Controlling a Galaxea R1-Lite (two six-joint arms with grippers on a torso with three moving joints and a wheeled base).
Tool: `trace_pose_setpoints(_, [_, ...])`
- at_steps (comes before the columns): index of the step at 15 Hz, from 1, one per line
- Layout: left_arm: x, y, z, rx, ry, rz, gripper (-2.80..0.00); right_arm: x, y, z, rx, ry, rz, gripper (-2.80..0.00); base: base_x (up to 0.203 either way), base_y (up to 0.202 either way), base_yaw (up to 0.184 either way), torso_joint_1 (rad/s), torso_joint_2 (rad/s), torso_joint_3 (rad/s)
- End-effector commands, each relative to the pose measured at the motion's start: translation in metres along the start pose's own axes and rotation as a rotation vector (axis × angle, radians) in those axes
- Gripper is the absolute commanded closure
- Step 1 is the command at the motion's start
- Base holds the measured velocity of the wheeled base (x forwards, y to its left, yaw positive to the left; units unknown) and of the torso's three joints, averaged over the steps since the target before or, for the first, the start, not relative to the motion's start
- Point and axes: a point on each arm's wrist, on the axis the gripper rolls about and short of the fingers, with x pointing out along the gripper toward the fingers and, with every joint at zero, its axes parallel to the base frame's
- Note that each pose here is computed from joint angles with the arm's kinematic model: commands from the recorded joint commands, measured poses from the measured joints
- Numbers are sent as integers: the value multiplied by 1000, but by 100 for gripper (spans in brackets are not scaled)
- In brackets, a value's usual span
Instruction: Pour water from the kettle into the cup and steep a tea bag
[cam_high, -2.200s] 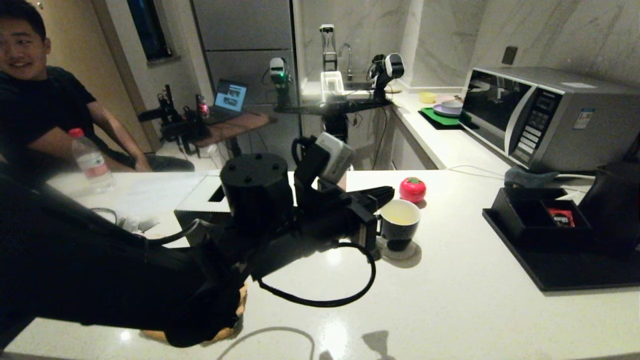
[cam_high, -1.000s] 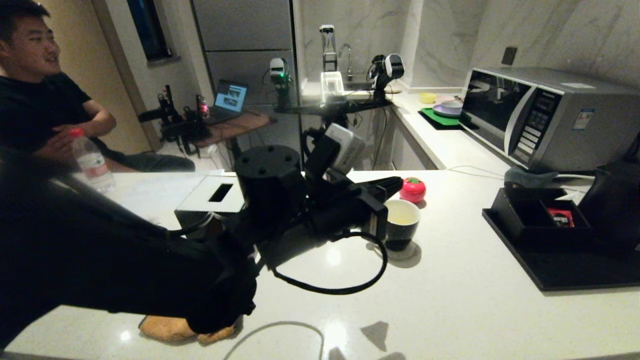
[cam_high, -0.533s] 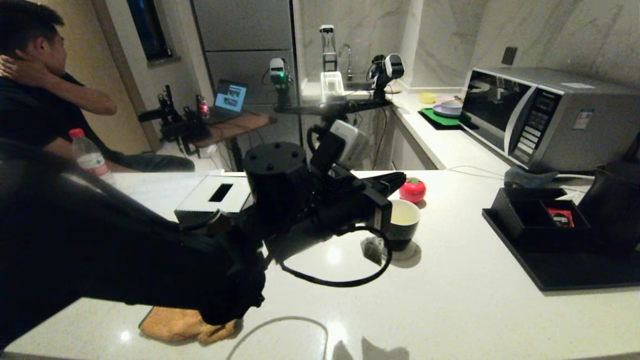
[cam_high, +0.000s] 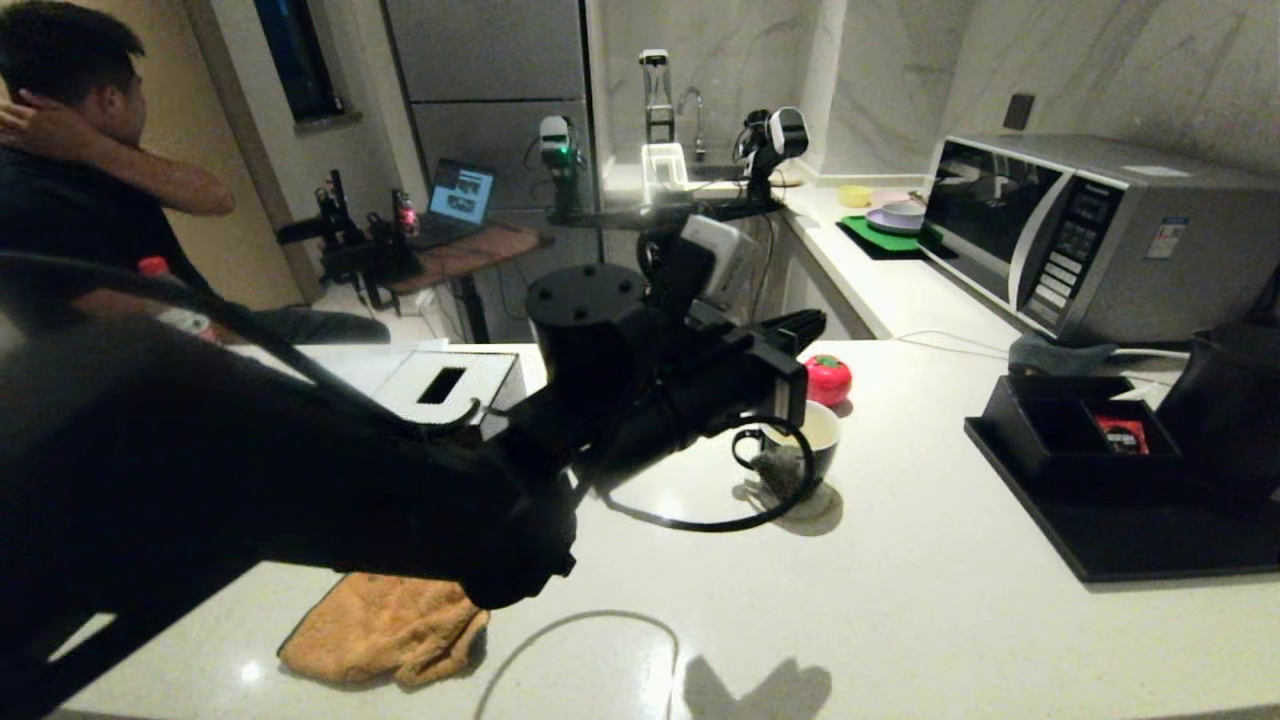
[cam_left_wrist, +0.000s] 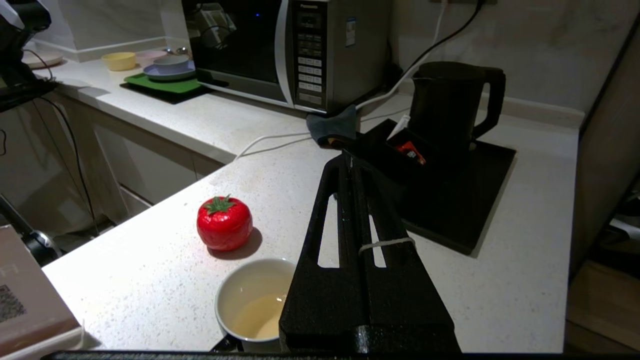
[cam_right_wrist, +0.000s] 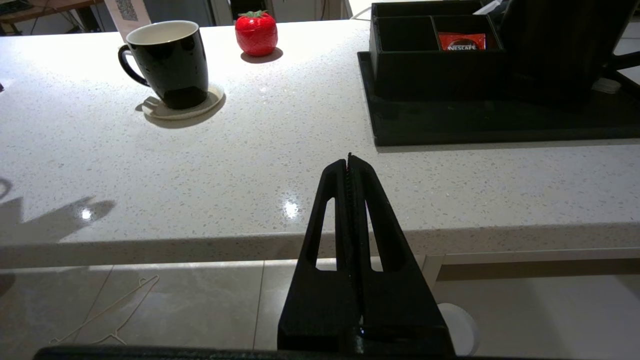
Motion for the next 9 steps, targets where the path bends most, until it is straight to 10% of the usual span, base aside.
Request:
trace_pose_setpoints(1, [7, 2, -10, -2, 8, 4, 0, 0, 0, 0, 0, 1, 0, 0, 0, 0, 0, 0, 0, 0])
trace_pose_setpoints(9, [29, 11, -9, 43, -49, 14, 0, 0, 0, 0, 0, 1, 1, 0, 0, 0, 0, 0, 0, 0])
